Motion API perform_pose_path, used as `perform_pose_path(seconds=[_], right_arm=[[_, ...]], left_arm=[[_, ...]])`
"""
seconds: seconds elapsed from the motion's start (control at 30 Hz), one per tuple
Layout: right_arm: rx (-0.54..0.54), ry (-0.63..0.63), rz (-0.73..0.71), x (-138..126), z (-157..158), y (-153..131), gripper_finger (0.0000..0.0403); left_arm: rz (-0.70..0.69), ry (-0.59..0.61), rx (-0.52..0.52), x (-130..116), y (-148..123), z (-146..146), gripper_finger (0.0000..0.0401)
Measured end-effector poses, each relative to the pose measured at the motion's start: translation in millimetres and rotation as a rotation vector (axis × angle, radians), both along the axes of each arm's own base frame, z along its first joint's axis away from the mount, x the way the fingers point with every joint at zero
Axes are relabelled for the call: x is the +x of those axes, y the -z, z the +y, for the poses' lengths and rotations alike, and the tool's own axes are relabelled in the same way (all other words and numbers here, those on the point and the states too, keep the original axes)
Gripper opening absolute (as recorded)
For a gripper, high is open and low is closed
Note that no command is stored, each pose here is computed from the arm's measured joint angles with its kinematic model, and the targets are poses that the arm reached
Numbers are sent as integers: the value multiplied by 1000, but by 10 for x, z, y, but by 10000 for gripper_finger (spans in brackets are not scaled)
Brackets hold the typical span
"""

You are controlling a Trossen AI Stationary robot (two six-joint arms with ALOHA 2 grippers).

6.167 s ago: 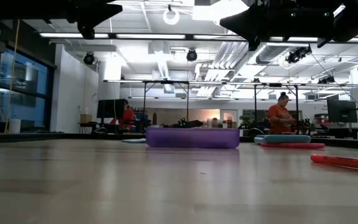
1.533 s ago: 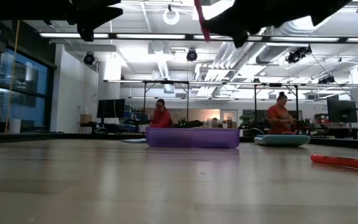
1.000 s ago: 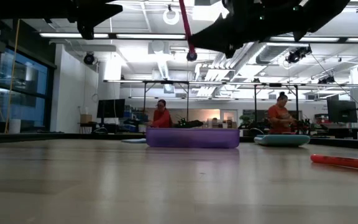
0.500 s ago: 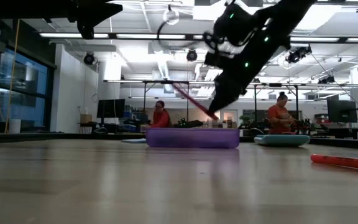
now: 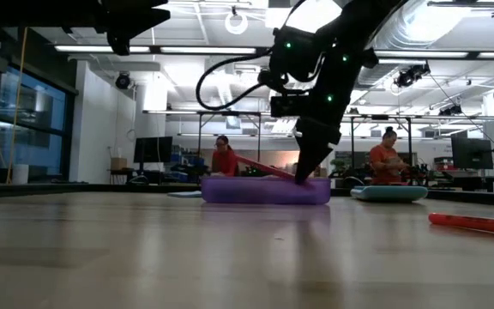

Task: Pack school essentials
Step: Put the pink pen into the violet supply box

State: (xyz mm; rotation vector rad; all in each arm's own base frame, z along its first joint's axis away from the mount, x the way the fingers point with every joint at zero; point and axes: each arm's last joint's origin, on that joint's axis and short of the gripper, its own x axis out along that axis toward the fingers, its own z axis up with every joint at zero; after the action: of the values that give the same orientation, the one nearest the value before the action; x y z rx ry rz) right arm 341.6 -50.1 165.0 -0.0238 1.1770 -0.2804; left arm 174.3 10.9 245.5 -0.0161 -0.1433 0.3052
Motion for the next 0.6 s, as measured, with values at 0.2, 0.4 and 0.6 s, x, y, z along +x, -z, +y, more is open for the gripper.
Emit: perform_pose_path(seconds=[0.2,0.4,0.6], right_arm=[[-1,13,16,-14,0,14,5],[25,6,12,-15,8,13,38],[23,5,13,-16,7,14,101]], left_arm=[[0,-1,0,-1,-1,0,156],[-1,-5,-1,-1,-1,2,156],[-1,-8,-1,-1,-1,2,156]])
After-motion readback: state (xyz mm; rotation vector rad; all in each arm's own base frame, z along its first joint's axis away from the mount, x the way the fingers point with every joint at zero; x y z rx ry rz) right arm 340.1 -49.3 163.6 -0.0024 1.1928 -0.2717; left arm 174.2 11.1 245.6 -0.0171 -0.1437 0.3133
